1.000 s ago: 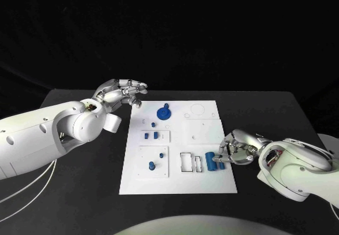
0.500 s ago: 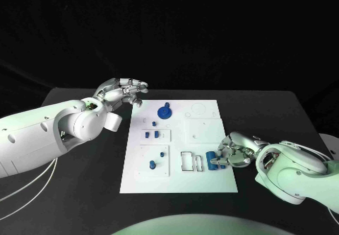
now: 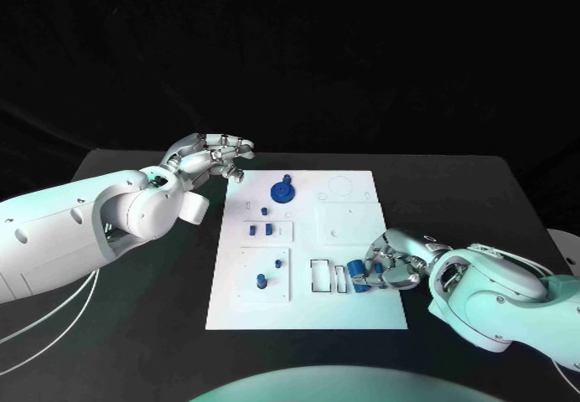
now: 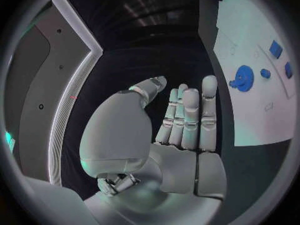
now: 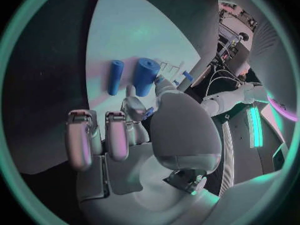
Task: Assemble the parts on the task board
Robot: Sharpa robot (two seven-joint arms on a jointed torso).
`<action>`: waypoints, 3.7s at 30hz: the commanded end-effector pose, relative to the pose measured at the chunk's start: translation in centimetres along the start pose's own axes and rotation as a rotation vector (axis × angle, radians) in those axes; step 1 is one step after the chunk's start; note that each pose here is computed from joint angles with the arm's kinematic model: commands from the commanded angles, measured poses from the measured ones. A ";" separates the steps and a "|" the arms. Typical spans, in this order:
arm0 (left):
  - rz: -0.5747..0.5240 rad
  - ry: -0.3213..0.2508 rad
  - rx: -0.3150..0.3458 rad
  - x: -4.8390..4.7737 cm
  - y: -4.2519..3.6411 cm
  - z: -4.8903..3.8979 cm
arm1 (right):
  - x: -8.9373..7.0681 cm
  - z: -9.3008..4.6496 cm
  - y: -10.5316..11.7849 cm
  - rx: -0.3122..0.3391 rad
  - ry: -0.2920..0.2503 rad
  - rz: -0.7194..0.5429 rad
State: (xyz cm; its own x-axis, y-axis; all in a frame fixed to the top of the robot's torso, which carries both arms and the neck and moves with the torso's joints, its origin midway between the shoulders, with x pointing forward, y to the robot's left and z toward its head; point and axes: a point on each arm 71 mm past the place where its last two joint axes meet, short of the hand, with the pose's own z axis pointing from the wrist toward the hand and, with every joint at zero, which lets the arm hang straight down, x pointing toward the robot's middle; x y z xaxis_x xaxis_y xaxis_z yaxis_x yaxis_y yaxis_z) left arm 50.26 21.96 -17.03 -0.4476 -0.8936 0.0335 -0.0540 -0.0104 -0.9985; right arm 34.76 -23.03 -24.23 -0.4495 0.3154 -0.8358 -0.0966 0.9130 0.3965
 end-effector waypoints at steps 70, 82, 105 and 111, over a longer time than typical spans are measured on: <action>-0.012 0.024 -0.001 0.59 -0.03 0.17 | 1.1 1.6 4.2 0.025 0.135 0.285; -0.013 0.028 -0.002 0.62 -0.03 0.17 | 1.3 2.6 4.6 0.017 0.127 0.223; -0.012 0.027 -0.003 0.56 -0.03 0.12 | 1.3 2.7 5.1 -0.018 0.112 0.177; -0.012 0.023 -0.003 0.43 -0.03 0.05 | 1.1 1.8 5.2 -0.073 0.108 0.155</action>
State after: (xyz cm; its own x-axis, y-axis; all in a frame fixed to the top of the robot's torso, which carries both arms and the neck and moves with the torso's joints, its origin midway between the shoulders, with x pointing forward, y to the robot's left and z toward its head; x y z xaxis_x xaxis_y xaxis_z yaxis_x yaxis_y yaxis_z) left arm 50.19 21.73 -17.08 -0.4544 -0.8901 0.0364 -0.0625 -0.0089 -0.9980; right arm 35.65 -17.93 -24.01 -0.5508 0.4545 -0.7001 -0.0116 0.8345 0.5509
